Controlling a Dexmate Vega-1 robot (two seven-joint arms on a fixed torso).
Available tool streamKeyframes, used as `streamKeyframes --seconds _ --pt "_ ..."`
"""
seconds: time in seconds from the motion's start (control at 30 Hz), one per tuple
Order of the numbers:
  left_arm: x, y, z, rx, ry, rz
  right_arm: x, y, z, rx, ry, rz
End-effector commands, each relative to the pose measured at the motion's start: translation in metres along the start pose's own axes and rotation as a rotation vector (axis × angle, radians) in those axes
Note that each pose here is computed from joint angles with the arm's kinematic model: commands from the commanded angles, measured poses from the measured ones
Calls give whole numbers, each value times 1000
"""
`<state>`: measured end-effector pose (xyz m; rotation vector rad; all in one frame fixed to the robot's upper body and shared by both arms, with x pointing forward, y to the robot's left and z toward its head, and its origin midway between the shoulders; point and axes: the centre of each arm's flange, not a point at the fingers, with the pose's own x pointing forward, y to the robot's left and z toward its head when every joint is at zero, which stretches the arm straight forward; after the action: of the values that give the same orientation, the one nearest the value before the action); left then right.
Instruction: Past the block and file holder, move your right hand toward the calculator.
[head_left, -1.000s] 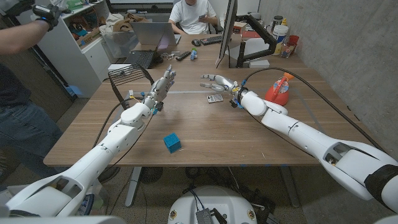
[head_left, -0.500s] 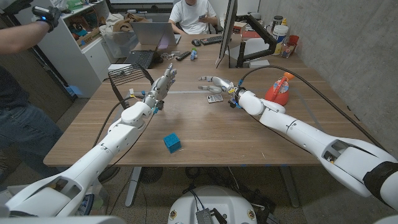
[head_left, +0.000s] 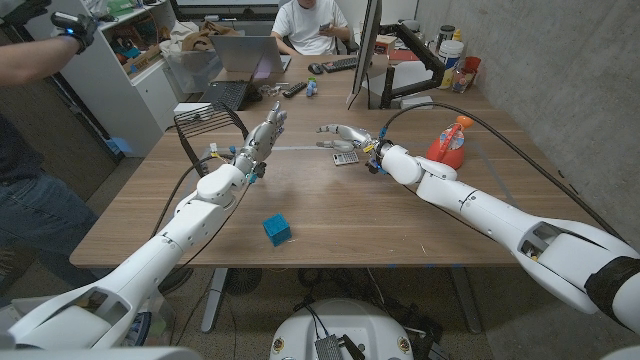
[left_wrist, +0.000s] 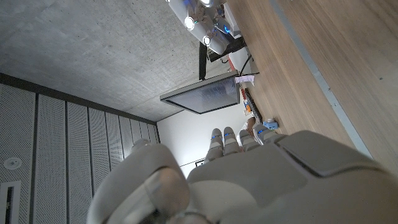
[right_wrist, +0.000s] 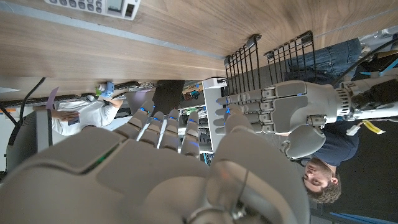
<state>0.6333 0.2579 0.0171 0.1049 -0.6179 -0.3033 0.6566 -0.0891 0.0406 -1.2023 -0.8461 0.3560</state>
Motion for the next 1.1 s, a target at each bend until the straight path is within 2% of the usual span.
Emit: streamKeyframes --seconds 0.03,0.27,0.43,0.77,1.1 --pt "-10 -6 0 -3 -1 12 -3 7 1 -20 -1 32" --pt "-7 -11 -1 1 1 4 -5 7 2 -33 -6 28" --pt "-9 -10 2 15 8 4 -4 8 2 -46 0 35" --pt "-15 0 9 42 19 13 12 13 4 -74 -3 49" --pt "-23 -1 11 49 20 7 23 17 2 -87 -2 52"
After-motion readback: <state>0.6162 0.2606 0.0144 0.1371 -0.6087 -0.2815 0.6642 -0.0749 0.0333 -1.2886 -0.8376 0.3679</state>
